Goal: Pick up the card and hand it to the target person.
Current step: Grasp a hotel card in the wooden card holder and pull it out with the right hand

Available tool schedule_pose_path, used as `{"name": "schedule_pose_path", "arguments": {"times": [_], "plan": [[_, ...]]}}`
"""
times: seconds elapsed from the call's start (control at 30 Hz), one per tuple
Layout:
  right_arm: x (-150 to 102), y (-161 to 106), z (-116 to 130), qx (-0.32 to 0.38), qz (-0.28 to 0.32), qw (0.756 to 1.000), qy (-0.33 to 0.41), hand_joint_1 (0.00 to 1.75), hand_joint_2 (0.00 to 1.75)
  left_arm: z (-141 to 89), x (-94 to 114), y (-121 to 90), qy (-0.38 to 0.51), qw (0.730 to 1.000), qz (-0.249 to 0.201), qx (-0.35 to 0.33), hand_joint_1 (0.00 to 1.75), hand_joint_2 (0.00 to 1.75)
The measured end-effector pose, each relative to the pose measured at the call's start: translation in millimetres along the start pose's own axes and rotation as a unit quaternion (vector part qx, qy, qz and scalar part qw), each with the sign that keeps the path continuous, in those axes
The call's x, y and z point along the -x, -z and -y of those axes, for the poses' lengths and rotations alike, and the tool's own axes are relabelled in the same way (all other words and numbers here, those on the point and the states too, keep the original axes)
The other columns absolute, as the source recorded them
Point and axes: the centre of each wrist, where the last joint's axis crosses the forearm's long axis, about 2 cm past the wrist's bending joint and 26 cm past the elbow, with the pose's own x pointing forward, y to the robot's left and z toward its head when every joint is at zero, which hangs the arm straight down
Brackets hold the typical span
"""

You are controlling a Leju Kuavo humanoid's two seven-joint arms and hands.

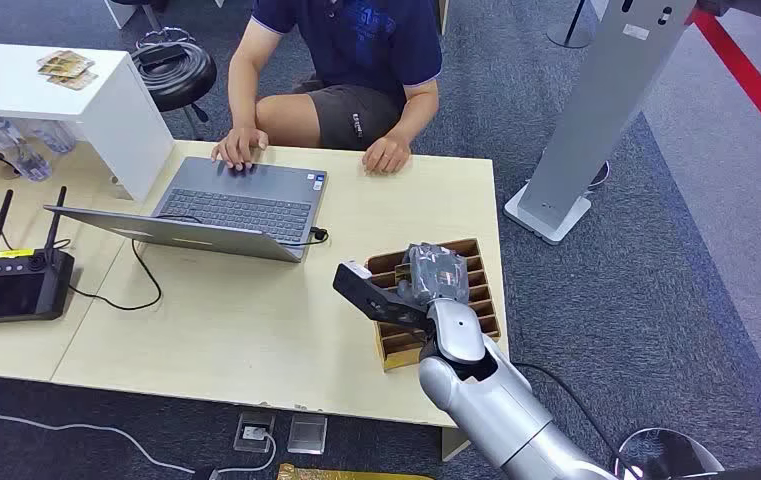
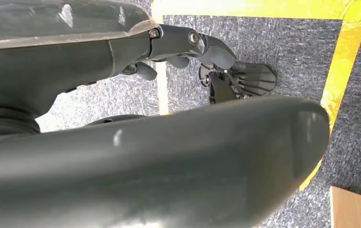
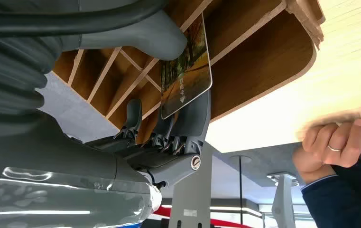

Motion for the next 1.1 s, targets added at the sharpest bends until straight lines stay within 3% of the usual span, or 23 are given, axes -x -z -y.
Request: {"name": "schedule_pose_path", "arguments": {"times": [0.73, 0.9, 1.1], "plan": [[8.4, -2.7, 4.8, 0.007, -0.011, 1.0, -0.006, 1.03, 1.75, 2.1, 1.0, 0.2, 0.005, 1.0, 0.0, -0.009, 0.0, 0.0], [10.3, -3.6, 7.9, 0.01, -0.013, 1.0, -0.005, 1.33, 1.75, 3.2, 1.5, 0.3, 0.006, 1.0, 0.0, -0.008, 0.0, 0.0], [11.5, -4.7, 9.6, 0.012, -0.016, 1.0, -0.003, 1.37, 1.75, 3.7, 1.7, 0.3, 0.01, 1.0, -0.001, -0.005, 0.0, 0.0]]}}
